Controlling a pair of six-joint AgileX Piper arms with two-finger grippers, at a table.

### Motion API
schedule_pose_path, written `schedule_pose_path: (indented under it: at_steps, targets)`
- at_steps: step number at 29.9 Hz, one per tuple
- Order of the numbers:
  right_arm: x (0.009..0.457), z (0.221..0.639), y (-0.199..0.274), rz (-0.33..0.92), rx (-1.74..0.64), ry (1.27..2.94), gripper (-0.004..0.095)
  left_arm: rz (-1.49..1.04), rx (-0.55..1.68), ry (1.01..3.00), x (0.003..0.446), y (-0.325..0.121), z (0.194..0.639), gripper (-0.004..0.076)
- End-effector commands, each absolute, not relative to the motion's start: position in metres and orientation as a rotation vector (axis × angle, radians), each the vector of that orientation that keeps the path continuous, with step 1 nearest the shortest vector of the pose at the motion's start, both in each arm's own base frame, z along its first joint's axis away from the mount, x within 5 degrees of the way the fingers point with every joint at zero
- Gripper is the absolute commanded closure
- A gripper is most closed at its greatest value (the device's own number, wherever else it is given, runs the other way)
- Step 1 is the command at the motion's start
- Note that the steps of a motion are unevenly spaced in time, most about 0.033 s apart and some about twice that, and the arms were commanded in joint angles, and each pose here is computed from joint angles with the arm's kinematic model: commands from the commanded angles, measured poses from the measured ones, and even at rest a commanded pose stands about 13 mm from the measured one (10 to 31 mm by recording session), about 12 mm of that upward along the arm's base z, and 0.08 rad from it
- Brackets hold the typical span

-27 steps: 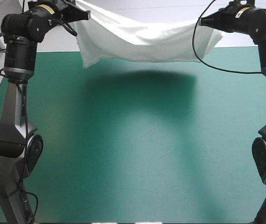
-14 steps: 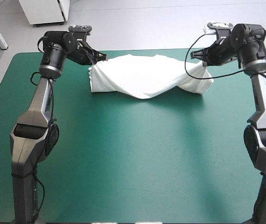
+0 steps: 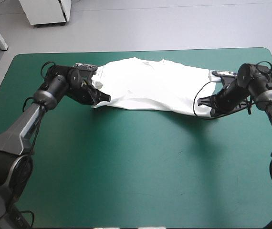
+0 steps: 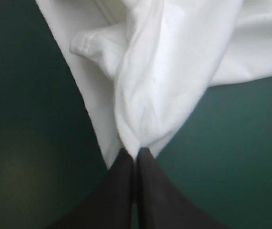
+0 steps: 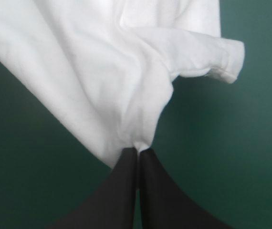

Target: Fold the cloth

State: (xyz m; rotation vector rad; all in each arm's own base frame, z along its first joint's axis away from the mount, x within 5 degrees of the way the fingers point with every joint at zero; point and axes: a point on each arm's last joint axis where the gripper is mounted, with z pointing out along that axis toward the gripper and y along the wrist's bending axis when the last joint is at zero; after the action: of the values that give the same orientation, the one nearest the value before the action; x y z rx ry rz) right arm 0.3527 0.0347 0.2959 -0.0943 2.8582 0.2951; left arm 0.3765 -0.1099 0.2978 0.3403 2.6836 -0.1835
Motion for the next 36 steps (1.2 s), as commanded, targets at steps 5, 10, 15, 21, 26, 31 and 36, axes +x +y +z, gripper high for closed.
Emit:
schedule_pose_path:
  at_steps: [5, 10, 15, 21, 26, 31, 36]
  targets:
    - [0.298, 0.294, 0.028, 0.258, -0.121, 2.869, 0.0925, -0.182, 0.366, 2.652, 0.313, -0.092, 0.306, 0.0746]
    - [0.27, 0.267, 0.022, 0.183, -0.144, 2.975, 0.0925, -0.17, 0.406, 2.724, 0.29, -0.086, 0.285, 0.0746]
    - [0.24, 0.246, 0.019, 0.166, -0.147, 3.043, 0.0925, -0.185, 0.405, 2.83, 0.26, -0.08, 0.256, 0.0746]
    - [0.221, 0.243, 0.014, 0.096, -0.16, 3.048, 0.0925, -0.188, 0.4, 2.882, 0.228, -0.072, 0.241, 0.0746]
    - [0.216, 0.247, 0.014, 0.084, -0.161, 3.049, 0.0925, -0.218, 0.369, 2.909, 0.209, -0.068, 0.235, 0.0746]
    - [0.215, 0.248, 0.014, 0.086, -0.135, 3.059, 0.0922, -0.226, 0.366, 2.911, 0.204, -0.068, 0.236, 0.0745]
    - [0.213, 0.248, 0.013, 0.088, -0.138, 3.088, 0.0723, -0.226, 0.46, 2.911, 0.206, -0.069, 0.247, 0.062]
